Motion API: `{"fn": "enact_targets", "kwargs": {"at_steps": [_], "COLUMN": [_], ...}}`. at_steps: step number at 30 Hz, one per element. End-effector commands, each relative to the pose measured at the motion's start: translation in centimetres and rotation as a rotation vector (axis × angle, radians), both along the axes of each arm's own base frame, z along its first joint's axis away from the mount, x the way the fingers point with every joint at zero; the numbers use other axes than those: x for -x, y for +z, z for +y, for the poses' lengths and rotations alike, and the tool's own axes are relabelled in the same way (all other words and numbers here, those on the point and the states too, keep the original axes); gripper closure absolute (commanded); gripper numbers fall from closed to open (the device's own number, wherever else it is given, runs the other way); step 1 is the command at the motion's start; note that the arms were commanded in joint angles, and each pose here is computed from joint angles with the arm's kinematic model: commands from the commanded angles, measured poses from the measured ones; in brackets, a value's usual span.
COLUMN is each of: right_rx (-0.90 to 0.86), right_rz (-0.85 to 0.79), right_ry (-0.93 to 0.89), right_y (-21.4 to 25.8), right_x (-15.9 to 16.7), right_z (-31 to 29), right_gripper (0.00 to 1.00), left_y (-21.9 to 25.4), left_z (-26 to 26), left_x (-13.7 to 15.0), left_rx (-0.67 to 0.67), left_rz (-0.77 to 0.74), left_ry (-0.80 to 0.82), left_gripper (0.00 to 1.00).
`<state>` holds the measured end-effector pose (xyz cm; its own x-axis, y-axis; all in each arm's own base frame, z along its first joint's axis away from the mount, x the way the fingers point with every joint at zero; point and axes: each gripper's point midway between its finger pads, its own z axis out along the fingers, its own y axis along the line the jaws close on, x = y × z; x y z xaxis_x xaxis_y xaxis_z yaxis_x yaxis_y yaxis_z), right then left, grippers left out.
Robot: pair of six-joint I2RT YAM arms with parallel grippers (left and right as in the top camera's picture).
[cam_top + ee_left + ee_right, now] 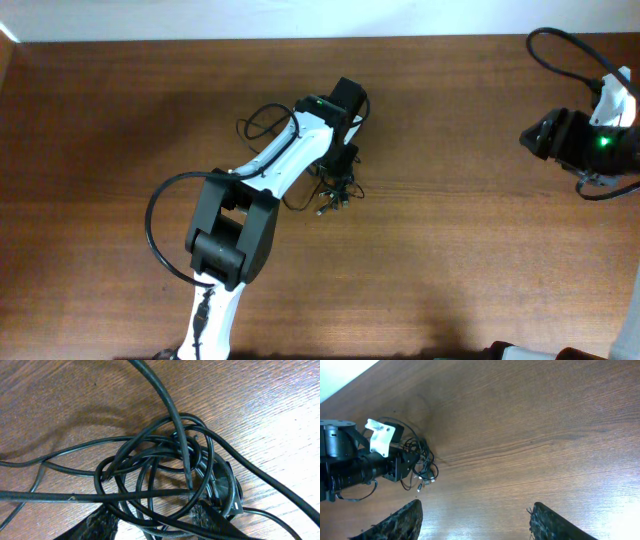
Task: Untangle cables
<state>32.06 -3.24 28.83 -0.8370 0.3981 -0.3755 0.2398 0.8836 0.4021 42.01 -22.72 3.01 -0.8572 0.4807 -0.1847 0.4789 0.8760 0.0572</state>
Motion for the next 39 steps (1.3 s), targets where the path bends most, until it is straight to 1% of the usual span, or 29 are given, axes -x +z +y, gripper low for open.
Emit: {"fn": "enact_targets", "kwargs": {"at_steps": [1, 5, 8, 10, 11, 13, 14, 15, 16, 17, 18, 19, 20, 21, 23, 26, 27, 28, 29, 31, 32, 34, 35, 36, 37, 38, 39], "right_rx": [0.016, 0.014, 0.02, 0.019, 0.019, 0.019, 0.019, 0.019, 0.019, 0.019, 0.019, 0.019, 0.019, 0.019, 0.019, 0.018, 0.017, 0.017, 0.017, 0.017, 0.017, 0.017, 0.017, 0.017, 0.016, 0.016, -0.002], "right_rz": [0.004, 0.009, 0.013, 0.016, 0.016, 0.016, 0.015, 0.015, 0.016, 0.015, 0.015, 0.016, 0.016, 0.016, 0.016, 0.02, 0.023, 0.023, 0.023, 0.023, 0.023, 0.022, 0.022, 0.022, 0.022, 0.022, 0.016], "right_ry": [0.011, 0.011, 0.027, 0.027, 0.027, 0.027, 0.027, 0.027, 0.027, 0.027, 0.027, 0.027, 0.027, 0.027, 0.027, 0.027, 0.027, 0.027, 0.027, 0.027, 0.027, 0.027, 0.027, 0.027, 0.027, 0.027, 0.036], "right_y": [-0.1, -0.1, -0.2, -0.2, -0.2, -0.2, -0.2, -0.2, -0.2, -0.2, -0.2, -0.2, -0.2, -0.2, -0.2, -0.3, -0.3, -0.3, -0.3, -0.3, -0.3, -0.3, -0.3, -0.3, -0.3, -0.3, -0.2], "right_x": [0.0, 0.1, 0.3, 0.3, 0.3, 0.3, 0.3, 0.3, 0.3, 0.3, 0.3, 0.3, 0.3, 0.3, 0.3, 0.4, 0.5, 0.5, 0.5, 0.5, 0.5, 0.5, 0.5, 0.5, 0.5, 0.5, 0.4], "right_z": [0.0, 0.0, 0.1, 0.1, 0.1, 0.1, 0.1, 0.1, 0.1, 0.1, 0.1, 0.1, 0.1, 0.1, 0.1, 0.1, 0.2, 0.2, 0.1, 0.2, 0.2, 0.2, 0.2, 0.2, 0.2, 0.2, 0.5], "right_gripper": [0.3, 0.3, 0.3, 0.3, 0.3, 0.3, 0.3, 0.3, 0.29, 0.29, 0.29, 0.29, 0.28, 0.28, 0.28, 0.28, 0.28, 0.28, 0.28, 0.28, 0.28, 0.28, 0.28, 0.28, 0.28, 0.28, 0.28], "left_y": [2.3, 2.4, 2.8, 3.1, 3.2, 3.4, 3.4, 3.5, 3.5, 3.5, 3.8, 3.9, 3.9, 3.9, 4.0, 2.5, 1.3, -0.1, -0.3, 0.4, 1.8, 7.1, 10.1, 12.0, 14.7, 16.6, 18.7], "left_z": [-1.1, -1.7, -3.1, -3.5, -3.7, -3.9, -3.9, -3.7, -3.6, -3.6, -3.4, -2.7, -2.2, -2.2, -2.8, -3.0, -3.3, -3.2, -3.1, -2.1, -1.9, -2.9, -3.7, -4.4, -5.4, -5.8, -5.4], "left_x": [-0.7, -0.9, -1.4, -2.2, -2.5, -2.9, -3.1, -3.2, -3.2, -3.3, -3.9, -4.5, -4.8, -5.2, -5.3, -5.5, -5.3, -5.1, -5.0, -5.8, -6.2, -6.0, -5.0, -3.9, -2.0, -0.7, 1.0], "left_rx": [0.036, 0.044, 0.08, 0.095, 0.102, 0.115, 0.14, 0.188, 0.222, 0.241, 0.269, 0.293, 0.315, 0.327, 0.349, 0.346, 0.345, 0.327, 0.32, 0.298, 0.306, 0.34, 0.386, 0.435, 0.509, 0.547, 0.563], "left_rz": [-0.058, -0.076, -0.108, -0.143, -0.156, -0.171, -0.168, -0.149, -0.133, -0.127, -0.133, -0.13, -0.125, -0.132, -0.136, -0.124, -0.097, -0.073, -0.071, -0.116, -0.142, -0.192, -0.191, -0.178, -0.155, -0.148, -0.14], "left_ry": [-0.064, -0.082, -0.184, -0.191, -0.191, -0.169, -0.077, 0.095, 0.221, 0.286, 0.361, 0.447, 0.526, 0.542, 0.572, 0.583, 0.58, 0.581, 0.583, 0.597, 0.562, 0.332, 0.228, 0.158, 0.053, -0.008, -0.034], "left_gripper": [0.51, 0.52, 0.51, 0.52, 0.57, 0.74, 0.72, 0.73, 0.73, 0.73, 0.6, 0.54, 0.56, 0.62, 0.67, 0.71, 0.76, 0.9, 1.0, 1.0, 1.0, 1.0, 1.0, 1.0, 1.0, 1.0, 1.0]}}
